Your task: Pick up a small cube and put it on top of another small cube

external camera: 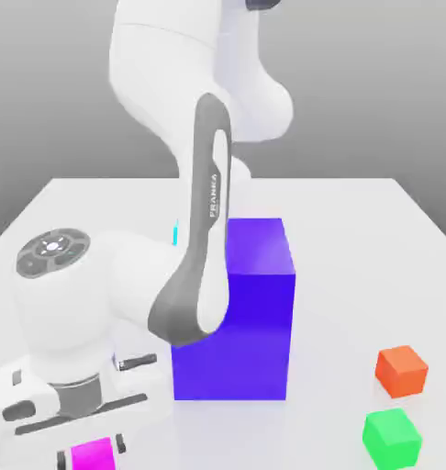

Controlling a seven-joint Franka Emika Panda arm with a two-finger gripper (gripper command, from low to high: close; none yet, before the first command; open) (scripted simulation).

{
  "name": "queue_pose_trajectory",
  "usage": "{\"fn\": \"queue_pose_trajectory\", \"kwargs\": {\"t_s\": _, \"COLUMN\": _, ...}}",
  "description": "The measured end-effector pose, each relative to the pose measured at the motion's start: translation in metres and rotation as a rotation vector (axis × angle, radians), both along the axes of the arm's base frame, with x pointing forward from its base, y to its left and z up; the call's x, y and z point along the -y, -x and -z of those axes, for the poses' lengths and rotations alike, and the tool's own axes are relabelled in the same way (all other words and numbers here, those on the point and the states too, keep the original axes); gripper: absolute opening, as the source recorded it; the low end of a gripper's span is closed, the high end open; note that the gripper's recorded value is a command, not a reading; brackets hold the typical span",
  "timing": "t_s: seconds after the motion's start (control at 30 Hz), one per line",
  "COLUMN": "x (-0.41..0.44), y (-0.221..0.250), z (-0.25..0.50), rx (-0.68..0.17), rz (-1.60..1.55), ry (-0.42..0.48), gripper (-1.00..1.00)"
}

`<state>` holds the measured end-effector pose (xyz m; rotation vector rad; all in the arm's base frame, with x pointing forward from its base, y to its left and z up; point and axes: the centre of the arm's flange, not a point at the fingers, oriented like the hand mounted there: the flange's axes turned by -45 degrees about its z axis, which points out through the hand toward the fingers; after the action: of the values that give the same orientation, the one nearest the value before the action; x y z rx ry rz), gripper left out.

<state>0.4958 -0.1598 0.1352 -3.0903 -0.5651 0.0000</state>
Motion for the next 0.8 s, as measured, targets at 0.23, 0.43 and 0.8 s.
{"fn": "queue_pose_trajectory", "kwargs": {"t_s": 0.23, "x": -0.002, "y": 0.0, "z": -0.047, "rx": -0.001, "rz": -0.006, "ry": -0.001, "gripper": -1.0}}
{"fn": "queue_pose_trajectory", "kwargs": {"t_s": 0.43, "x": -0.149, "y": -0.017, "z": -0.071, "rx": -0.014, "rz": -0.388, "ry": -0.022, "gripper": -1.0}}
{"fn": "queue_pose_trajectory", "kwargs": {"t_s": 0.8, "x": -0.363, "y": 0.025, "z": -0.05, "rx": -0.003, "rz": -0.971, "ry": -0.001, "gripper": 1.0}}
